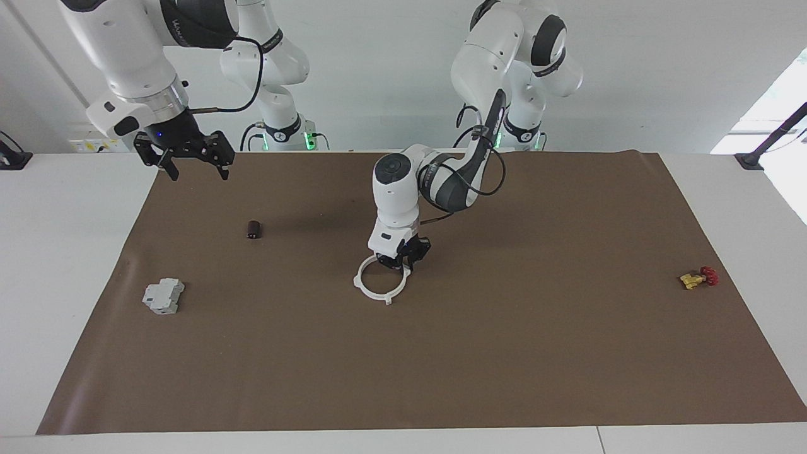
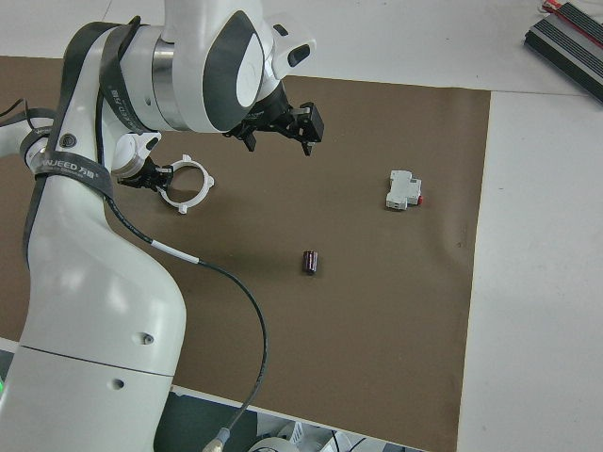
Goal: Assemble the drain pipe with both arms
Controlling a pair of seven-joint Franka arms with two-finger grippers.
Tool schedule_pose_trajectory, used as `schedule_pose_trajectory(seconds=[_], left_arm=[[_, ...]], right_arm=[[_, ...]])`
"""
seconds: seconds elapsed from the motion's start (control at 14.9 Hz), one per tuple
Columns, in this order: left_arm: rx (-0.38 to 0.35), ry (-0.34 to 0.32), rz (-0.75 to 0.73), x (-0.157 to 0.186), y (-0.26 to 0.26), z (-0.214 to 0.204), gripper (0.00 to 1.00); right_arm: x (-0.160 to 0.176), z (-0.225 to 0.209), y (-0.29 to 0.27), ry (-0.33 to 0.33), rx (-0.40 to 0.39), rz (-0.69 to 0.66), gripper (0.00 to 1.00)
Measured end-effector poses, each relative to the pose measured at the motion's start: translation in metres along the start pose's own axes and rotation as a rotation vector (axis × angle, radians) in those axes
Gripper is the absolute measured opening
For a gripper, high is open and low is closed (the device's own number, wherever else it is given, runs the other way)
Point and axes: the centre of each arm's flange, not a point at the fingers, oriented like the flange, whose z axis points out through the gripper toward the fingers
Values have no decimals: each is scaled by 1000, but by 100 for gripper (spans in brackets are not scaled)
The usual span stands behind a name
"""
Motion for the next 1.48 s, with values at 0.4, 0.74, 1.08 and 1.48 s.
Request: schedule_pose_trajectory(seconds=[0.4, 0.74, 1.08, 1.48], left_arm=[[-5, 3, 0, 0, -1, 0, 21], [-8, 5, 0, 0, -1, 0, 21], [-19, 12, -4, 0, 0, 1, 69], [-35, 29, -41, 23, -23, -19, 99]], right_arm=[[0, 0, 0, 0, 0, 0, 100], [0, 0, 0, 0, 0, 0, 100], [0, 0, 0, 0, 0, 0, 100], [0, 0, 0, 0, 0, 0, 100]])
